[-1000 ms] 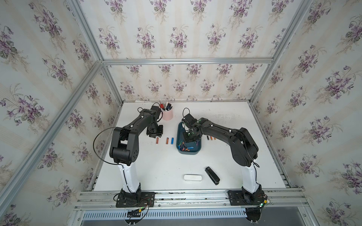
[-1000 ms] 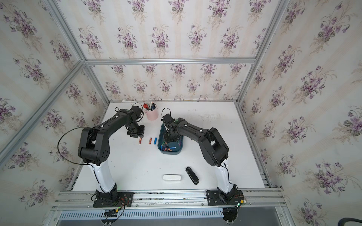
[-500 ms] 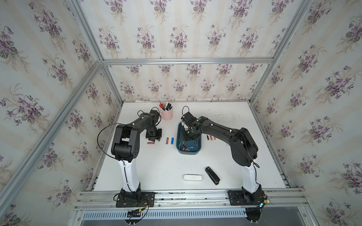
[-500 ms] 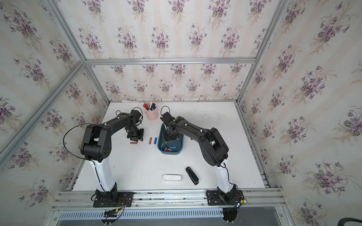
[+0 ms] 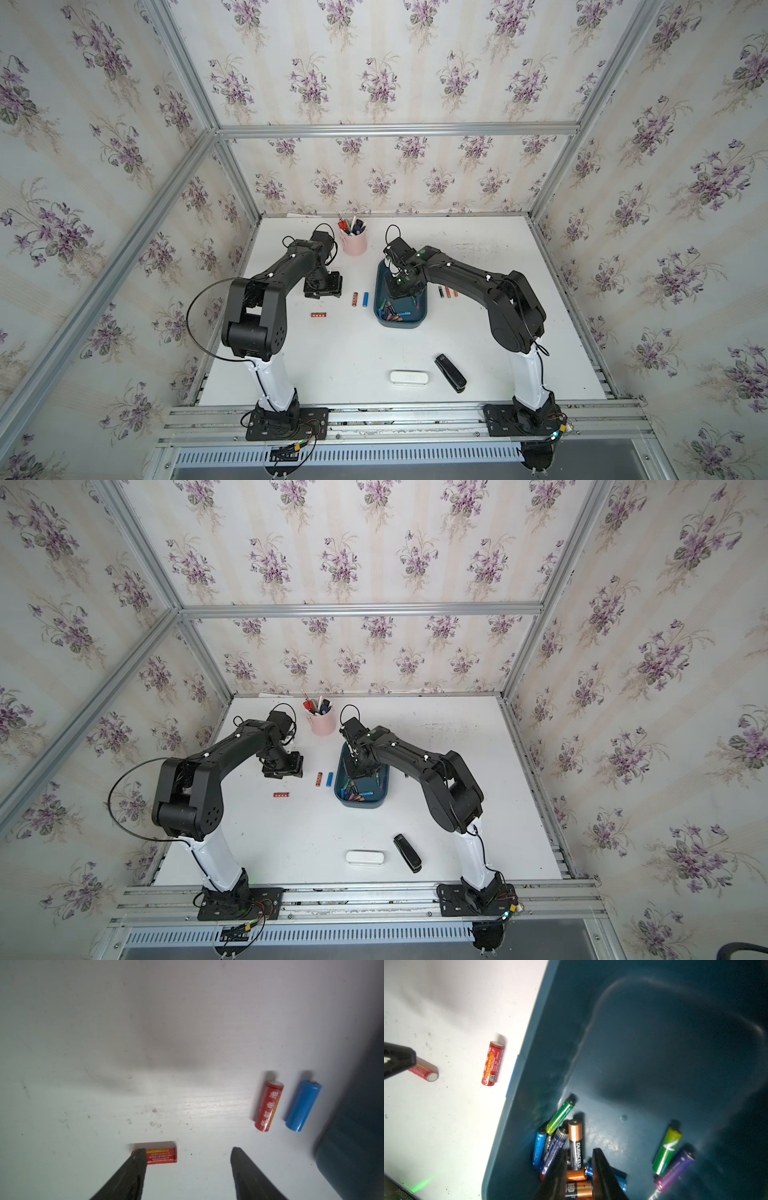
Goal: Take the batteries out of the storage box
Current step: Adjust the battery at the center of the board.
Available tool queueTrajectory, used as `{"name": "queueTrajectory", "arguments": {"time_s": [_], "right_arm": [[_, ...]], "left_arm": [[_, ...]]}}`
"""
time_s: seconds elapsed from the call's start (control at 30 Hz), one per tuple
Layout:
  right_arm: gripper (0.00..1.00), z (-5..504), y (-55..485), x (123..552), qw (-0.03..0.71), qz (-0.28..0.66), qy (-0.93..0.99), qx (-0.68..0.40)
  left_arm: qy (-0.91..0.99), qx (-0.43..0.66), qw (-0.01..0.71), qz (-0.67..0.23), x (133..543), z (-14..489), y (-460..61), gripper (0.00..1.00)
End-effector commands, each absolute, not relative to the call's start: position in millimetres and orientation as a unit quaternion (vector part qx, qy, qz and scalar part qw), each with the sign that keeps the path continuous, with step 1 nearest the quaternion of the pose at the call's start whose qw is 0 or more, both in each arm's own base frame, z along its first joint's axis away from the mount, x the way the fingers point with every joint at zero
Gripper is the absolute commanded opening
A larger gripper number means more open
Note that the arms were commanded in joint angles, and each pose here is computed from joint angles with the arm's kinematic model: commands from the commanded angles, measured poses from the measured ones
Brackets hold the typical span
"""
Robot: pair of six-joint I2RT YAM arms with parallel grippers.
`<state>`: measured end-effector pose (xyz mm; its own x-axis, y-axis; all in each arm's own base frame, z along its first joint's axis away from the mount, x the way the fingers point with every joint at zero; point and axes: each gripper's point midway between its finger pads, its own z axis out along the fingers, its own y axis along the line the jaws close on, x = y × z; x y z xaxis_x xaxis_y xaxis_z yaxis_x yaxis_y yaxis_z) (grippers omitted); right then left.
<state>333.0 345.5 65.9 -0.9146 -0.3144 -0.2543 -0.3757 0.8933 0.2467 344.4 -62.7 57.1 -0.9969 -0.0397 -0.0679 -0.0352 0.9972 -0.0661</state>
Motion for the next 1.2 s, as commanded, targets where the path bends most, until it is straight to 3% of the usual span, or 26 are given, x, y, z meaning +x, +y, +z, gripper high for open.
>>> {"name": "queueTrajectory", "arguments": {"time_s": [0.0,0.13,0.3,0.73,0.9,1.07,1.17], "right_arm": [[0.27,65.9,348.3,333.4,0.104,0.148,0.966,-0.184],[0.27,69.4,350.4,335.4,0.108,0.151,0.964,-0.191],[0.27,70.3,350.4,335.4,0.109,0.150,0.962,-0.200],[0.28,72.7,344.6,336.6,0.110,0.139,0.963,-0.201],[0.28,72.2,345.7,338.0,0.109,0.139,0.964,-0.200],[0.28,73.2,345.5,338.4,0.110,0.138,0.964,-0.200],[0.28,73.3,344.4,338.6,0.110,0.136,0.964,-0.201]], "left_arm": [[0.999,-0.043,0.001,-0.016,314.0,55.7,-53.9,0.78],[0.997,-0.074,-0.006,-0.014,285.3,52.9,-48.9,0.99],[0.994,-0.104,-0.012,-0.031,272.8,43.3,-53.2,1.00],[0.991,-0.123,-0.010,-0.058,286.4,16.2,-62.7,0.99],[0.993,-0.111,-0.019,-0.043,288.3,11.7,-59.0,0.94],[0.994,-0.103,-0.028,-0.018,293.1,5.5,-51.3,0.70],[0.994,-0.102,-0.028,-0.010,298.9,3.5,-48.4,0.66]]}}
